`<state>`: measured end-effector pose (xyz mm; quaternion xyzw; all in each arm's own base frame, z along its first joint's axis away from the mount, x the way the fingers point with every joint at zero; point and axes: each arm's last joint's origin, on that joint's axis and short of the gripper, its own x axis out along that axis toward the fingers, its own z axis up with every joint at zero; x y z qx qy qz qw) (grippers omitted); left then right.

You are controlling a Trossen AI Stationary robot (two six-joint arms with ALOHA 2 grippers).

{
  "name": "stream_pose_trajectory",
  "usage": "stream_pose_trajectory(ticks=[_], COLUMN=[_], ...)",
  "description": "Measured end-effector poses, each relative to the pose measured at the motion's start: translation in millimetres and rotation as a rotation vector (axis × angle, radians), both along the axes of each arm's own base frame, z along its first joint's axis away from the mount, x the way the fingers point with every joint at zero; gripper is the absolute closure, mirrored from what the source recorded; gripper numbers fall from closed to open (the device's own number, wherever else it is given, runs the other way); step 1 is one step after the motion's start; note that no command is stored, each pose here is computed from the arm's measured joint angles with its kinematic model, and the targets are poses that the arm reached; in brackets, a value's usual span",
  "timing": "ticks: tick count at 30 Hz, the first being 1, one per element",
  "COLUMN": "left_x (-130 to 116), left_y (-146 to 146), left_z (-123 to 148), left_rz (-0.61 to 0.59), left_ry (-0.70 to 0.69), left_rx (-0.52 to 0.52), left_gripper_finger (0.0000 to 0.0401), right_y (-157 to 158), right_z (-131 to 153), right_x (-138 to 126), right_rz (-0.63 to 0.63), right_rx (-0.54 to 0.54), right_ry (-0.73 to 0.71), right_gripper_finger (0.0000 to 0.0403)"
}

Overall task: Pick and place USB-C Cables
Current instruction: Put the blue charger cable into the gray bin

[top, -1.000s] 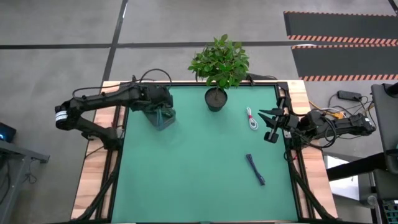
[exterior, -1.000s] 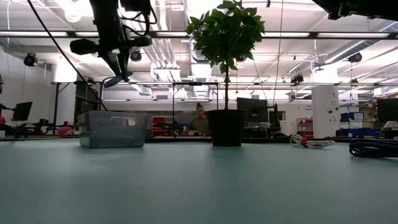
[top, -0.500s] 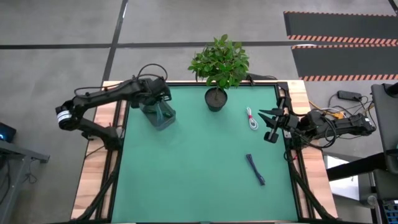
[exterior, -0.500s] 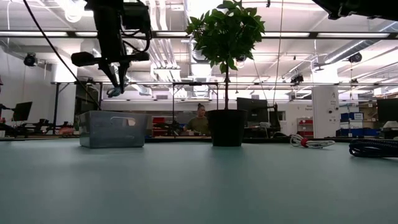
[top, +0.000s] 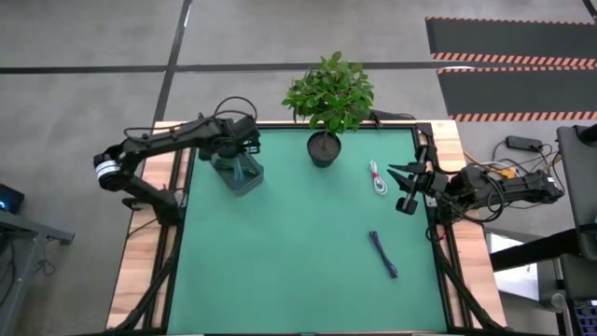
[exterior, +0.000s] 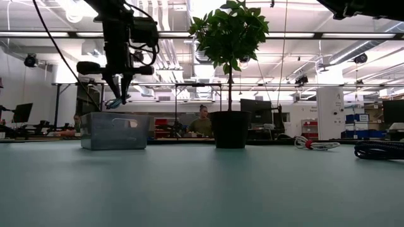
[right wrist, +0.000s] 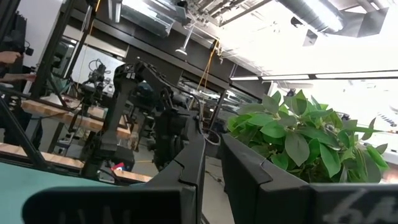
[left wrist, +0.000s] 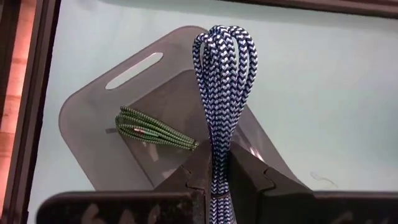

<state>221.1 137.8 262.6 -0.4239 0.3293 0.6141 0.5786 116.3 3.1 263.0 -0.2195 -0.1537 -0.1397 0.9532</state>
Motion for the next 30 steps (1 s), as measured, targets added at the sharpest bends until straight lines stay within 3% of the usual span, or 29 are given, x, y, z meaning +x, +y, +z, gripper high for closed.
stream_pose_trajectory(ticks=[30], left_x=[13], left_y=[18], left_z=[-38], left_rz=[0.028], left_ry=[0.135], left_rx=[-0.079], left_gripper_finger=[0.0381], right_y=[-1], right_z=[0], right_x=[0], right_rz=[-0.022], right_rx=[-0.001], right_ry=[0.006], right_gripper_finger=[0.0360])
